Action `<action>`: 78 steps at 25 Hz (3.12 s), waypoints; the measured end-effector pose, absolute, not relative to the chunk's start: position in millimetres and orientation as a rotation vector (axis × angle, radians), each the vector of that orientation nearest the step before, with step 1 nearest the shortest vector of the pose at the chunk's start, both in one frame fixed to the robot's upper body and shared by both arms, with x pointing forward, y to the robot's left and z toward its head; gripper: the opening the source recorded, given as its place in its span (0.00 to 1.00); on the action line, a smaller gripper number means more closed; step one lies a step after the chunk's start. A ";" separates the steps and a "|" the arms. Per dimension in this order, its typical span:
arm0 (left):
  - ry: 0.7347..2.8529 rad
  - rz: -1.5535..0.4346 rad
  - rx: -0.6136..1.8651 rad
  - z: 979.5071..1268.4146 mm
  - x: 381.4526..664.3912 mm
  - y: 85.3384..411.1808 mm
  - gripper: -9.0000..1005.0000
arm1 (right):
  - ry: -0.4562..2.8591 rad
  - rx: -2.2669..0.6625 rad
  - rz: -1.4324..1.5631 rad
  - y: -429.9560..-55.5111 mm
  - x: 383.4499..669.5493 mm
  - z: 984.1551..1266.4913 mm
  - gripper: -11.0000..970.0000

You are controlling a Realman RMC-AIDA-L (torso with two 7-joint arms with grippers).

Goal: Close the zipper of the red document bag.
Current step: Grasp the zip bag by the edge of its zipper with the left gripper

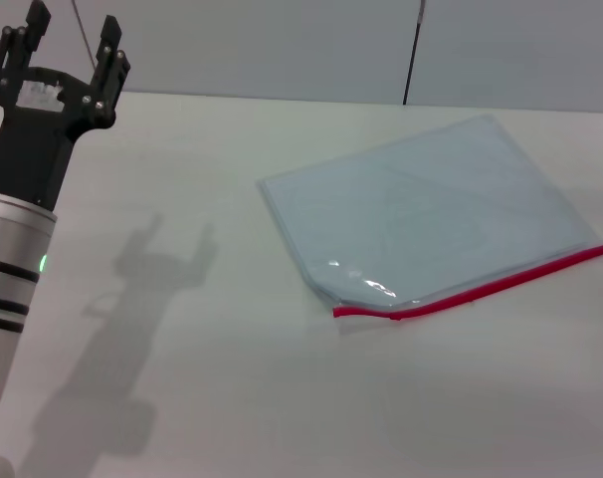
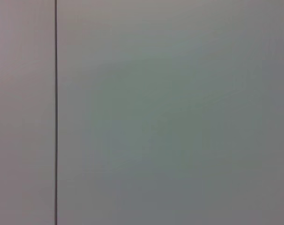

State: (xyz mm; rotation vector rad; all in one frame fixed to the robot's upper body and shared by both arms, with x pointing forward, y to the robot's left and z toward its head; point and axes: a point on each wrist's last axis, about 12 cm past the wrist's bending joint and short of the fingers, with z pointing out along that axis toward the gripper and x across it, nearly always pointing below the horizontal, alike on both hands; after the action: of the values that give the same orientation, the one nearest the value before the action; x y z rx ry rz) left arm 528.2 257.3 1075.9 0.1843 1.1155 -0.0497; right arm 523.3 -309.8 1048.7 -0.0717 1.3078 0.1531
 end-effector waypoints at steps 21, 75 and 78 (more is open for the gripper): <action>1.300 -0.157 0.204 1072.3 547.5 237.6 0.70 | 1.310 -0.076 0.153 -310.0 522.7 1048.2 0.90; 1.709 0.083 1.689 1099.9 528.1 94.6 0.61 | 1.303 -0.078 0.147 -312.0 521.9 1049.0 0.84; 1.684 0.085 1.692 1094.8 528.0 93.7 0.60 | 1.303 -0.078 0.147 -312.0 521.9 1049.0 0.84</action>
State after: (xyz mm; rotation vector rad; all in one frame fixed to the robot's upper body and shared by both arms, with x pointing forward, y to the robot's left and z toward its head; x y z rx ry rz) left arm 528.0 93.7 1094.8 1.6916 1.6837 0.0845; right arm 521.9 -312.0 1049.0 -0.0784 1.3032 0.1472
